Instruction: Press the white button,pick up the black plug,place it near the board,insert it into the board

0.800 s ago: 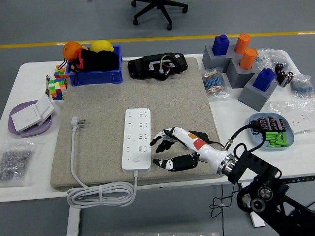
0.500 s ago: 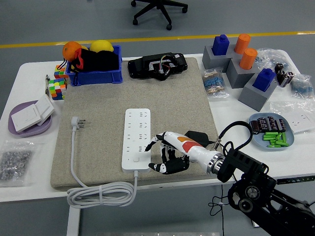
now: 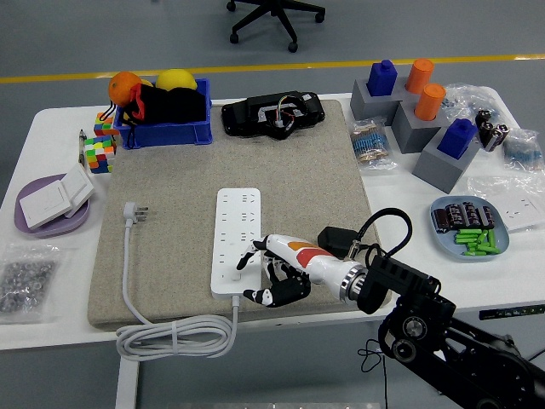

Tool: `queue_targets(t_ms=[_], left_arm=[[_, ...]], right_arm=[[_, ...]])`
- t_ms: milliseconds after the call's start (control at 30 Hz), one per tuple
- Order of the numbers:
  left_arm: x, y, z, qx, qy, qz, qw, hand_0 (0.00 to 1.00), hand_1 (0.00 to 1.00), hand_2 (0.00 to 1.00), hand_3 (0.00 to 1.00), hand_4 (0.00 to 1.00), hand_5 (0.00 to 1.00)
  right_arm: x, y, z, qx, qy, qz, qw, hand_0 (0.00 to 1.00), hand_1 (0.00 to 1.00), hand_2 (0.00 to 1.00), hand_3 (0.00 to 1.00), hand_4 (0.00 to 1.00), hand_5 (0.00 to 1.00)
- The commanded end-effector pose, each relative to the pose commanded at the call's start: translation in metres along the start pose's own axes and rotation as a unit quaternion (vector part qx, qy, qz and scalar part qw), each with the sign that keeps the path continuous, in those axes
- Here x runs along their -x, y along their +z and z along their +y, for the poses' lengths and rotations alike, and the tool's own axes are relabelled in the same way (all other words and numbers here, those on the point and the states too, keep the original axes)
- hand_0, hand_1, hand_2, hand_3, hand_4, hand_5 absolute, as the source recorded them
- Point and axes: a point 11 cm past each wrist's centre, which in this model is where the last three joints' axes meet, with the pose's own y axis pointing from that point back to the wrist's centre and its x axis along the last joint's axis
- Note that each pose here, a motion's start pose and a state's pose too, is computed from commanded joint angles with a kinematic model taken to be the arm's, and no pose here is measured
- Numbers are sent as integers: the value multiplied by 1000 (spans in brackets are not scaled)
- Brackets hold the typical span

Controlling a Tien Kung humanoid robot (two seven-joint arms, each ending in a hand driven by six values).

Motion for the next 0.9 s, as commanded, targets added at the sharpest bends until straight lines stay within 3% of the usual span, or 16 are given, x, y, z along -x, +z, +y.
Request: queue_targets(t_ms=[500, 533, 567, 733, 767, 900], left_arm=[[-1, 0, 0, -1, 0, 5, 1000, 793, 747, 732, 776, 572, 490], [-1, 0, 0, 0, 0, 4, 1000, 793, 747, 732, 776, 572, 490], [-1, 0, 0, 0, 0, 3, 1000, 793, 746, 727, 775, 573, 493], [0, 0, 0, -1, 0, 3, 1000, 793, 746, 727, 775, 573, 493], [0, 0, 0, -1, 0, 3, 1000, 793, 746, 727, 775, 570, 493], [1, -1, 0, -1, -1, 4, 1000, 793, 746, 727, 775, 570, 493]], right_arm=[[6, 0, -3, 23, -31, 11, 999, 2, 2, 157, 680, 770, 251], [6, -2, -3, 19, -31, 8, 999, 2, 2, 157, 680, 770, 251], [5, -3, -2, 16, -31, 6, 999, 2, 2, 158, 828, 788, 252], [0, -12, 0, -24, -19, -31, 999, 2, 2, 158, 828, 788, 252], [-4, -15, 0, -38, -11, -51, 998, 2, 2, 161, 947, 792, 259], [-14, -21, 2, -75, 8, -108, 991, 2, 2, 161, 947, 792, 259]])
